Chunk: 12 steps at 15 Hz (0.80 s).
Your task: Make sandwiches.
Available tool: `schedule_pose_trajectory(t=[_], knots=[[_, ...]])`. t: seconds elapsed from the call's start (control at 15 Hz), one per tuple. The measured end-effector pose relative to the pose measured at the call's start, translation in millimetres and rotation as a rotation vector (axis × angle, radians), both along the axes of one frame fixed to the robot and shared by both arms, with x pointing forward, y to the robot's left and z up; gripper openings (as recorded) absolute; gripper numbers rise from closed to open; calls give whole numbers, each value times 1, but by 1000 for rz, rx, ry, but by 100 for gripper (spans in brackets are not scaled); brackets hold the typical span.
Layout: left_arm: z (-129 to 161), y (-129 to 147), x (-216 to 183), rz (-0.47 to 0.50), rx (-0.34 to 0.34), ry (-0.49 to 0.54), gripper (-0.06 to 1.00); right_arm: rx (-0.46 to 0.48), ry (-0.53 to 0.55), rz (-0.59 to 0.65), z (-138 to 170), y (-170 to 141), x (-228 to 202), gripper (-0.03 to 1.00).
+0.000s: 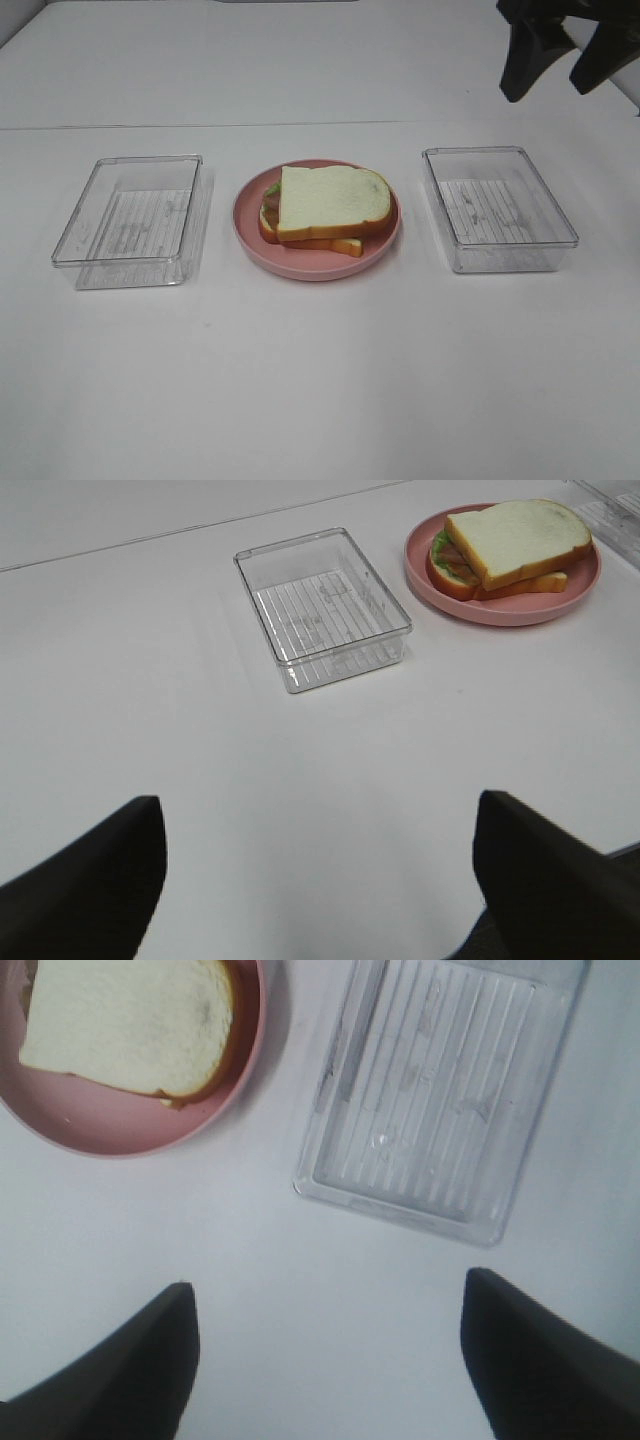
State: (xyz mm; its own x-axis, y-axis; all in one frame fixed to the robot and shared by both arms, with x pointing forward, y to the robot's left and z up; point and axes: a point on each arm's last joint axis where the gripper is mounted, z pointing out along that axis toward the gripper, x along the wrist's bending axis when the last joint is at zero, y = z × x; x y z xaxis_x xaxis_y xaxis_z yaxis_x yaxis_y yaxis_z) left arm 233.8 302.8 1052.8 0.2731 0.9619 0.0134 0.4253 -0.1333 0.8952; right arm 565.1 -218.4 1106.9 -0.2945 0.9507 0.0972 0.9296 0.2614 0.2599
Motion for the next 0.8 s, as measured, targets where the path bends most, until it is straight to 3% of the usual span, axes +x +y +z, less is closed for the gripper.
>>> schedule_pose_trajectory(t=[0.27,0.6,0.73,0.8], knots=[[0,0,0,0,0,0,79,-18,-25,-14,13,-20,-82,69],[0,0,0,0,0,0,79,-20,-33,-23,-35,-50,-222,69],[0,0,0,-1,2,0,79,-25,-75,-24,-50,-57,-251,69],[0,0,0,-1,2,0,79,4,-225,-30,-62,-65,-283,69]])
